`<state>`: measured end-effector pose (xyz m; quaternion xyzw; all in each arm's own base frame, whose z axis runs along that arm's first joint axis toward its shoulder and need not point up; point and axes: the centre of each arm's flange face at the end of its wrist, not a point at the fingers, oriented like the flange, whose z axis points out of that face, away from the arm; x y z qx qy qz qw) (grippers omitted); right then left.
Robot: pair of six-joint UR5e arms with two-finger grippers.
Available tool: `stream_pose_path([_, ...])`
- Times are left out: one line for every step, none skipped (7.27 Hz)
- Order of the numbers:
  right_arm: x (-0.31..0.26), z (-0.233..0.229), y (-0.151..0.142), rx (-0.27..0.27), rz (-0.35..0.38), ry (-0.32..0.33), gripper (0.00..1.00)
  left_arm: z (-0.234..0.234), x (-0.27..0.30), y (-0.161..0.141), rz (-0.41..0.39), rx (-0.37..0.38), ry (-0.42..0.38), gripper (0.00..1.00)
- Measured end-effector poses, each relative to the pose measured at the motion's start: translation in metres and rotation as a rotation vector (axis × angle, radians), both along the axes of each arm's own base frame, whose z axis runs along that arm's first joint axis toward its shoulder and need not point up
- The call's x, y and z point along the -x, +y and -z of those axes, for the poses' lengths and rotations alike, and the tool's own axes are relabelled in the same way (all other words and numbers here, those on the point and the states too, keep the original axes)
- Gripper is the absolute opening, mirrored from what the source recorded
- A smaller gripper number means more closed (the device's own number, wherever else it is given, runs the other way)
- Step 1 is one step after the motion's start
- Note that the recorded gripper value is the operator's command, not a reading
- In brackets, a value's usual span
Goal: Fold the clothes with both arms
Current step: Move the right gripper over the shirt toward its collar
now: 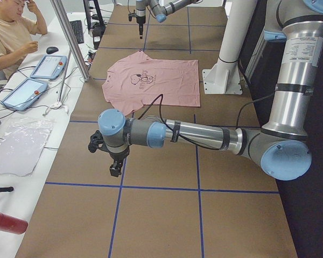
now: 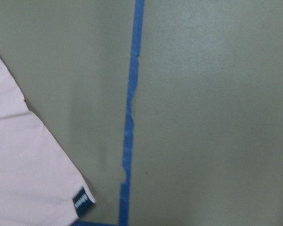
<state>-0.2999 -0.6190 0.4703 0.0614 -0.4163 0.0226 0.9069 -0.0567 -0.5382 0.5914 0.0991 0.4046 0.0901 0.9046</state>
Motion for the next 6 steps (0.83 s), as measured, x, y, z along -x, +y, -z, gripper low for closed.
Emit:
stream_pose_path([0.031,0.011,0.000,0.047,-0.091,-0.002,0.77,-0.004,-0.002,0.005,-0.004,-0.038,0.011,1.00])
stream_pose_path([0.057,0.016,0.005,0.089,-0.177,0.006,0.68,-0.007,-0.005,0.009,-0.010,-0.053,0.025,1.00])
stream_pose_path([0.073,0.017,0.011,0.117,-0.231,0.014,0.67,-0.009,-0.007,0.011,-0.015,-0.058,0.040,1.00])
stream_pose_path([0.083,0.014,0.017,0.132,-0.251,0.019,0.47,-0.009,-0.008,0.012,-0.017,-0.059,0.047,1.00])
stream_pose_path([0.088,0.013,0.020,0.139,-0.257,0.022,0.00,-0.010,-0.009,0.012,-0.017,-0.058,0.050,1.00])
stream_pose_path([0.090,0.012,0.022,0.148,-0.264,0.021,0.00,-0.012,-0.009,0.013,-0.019,-0.054,0.055,1.00])
